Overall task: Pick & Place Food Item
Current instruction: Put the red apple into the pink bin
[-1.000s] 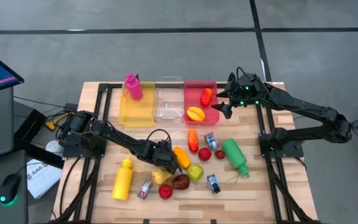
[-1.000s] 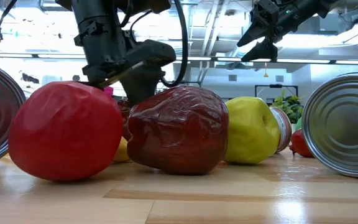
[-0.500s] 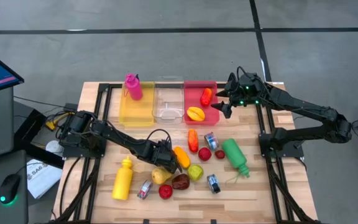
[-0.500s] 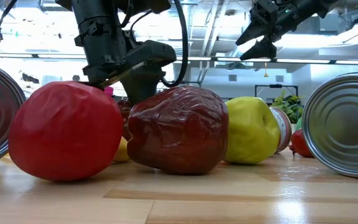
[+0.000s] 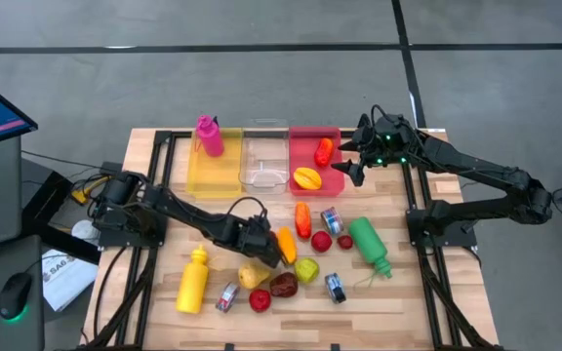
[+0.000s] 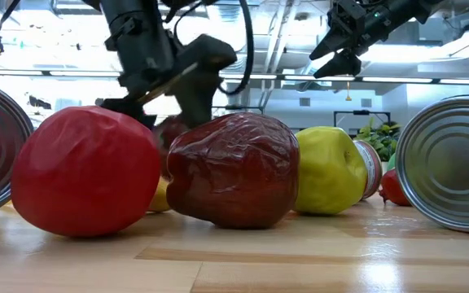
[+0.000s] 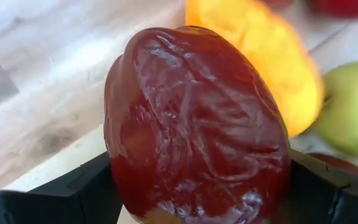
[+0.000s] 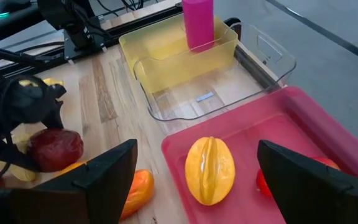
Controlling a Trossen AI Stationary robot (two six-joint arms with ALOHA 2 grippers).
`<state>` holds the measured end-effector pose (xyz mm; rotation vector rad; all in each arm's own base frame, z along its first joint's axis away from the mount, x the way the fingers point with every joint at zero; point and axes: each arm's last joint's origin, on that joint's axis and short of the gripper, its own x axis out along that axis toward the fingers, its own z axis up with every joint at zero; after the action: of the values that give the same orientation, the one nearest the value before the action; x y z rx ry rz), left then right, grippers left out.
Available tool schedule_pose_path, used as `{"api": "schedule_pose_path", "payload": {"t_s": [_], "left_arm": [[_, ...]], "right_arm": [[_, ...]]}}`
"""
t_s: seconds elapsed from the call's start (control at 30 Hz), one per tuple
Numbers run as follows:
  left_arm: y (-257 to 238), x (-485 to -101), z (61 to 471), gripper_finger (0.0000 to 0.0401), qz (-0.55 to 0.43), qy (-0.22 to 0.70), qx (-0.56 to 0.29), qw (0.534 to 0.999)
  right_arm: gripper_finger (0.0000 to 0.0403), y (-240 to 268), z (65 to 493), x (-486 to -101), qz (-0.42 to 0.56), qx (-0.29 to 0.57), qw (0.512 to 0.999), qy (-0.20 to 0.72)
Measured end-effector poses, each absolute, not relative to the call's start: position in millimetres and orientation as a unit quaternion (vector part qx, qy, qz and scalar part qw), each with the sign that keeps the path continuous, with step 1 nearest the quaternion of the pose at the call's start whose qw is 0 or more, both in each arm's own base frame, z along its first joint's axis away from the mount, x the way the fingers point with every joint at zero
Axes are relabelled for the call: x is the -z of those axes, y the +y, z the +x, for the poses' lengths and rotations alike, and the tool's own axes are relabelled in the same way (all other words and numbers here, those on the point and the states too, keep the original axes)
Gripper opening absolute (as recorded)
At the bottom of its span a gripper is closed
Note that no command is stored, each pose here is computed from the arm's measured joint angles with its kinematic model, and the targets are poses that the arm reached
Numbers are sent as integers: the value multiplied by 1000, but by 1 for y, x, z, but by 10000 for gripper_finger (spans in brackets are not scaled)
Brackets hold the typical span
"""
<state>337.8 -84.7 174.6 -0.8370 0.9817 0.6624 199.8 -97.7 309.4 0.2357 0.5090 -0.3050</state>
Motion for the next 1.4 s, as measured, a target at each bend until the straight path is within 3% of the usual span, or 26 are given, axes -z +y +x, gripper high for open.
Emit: {"api": "schedule_pose_path", "payload": {"t_s": [0.3,0.73,1.0,1.4], "left_arm": [[-57,-222,335,324,-381,347,-306,801],[12,-276,358,323,-247,129,-311,909],[57,-282,358,324,-193,104,-343,913],[105,-271,352,324,-207,86,-319,921]], "right_arm": [[326,-98,200,-309,116,150,949,250],[326,-101,201,-313,95,173,953,230],[326,-107,198,-314,86,224,943,230],[326,-114,196,-311,104,256,936,217]]}}
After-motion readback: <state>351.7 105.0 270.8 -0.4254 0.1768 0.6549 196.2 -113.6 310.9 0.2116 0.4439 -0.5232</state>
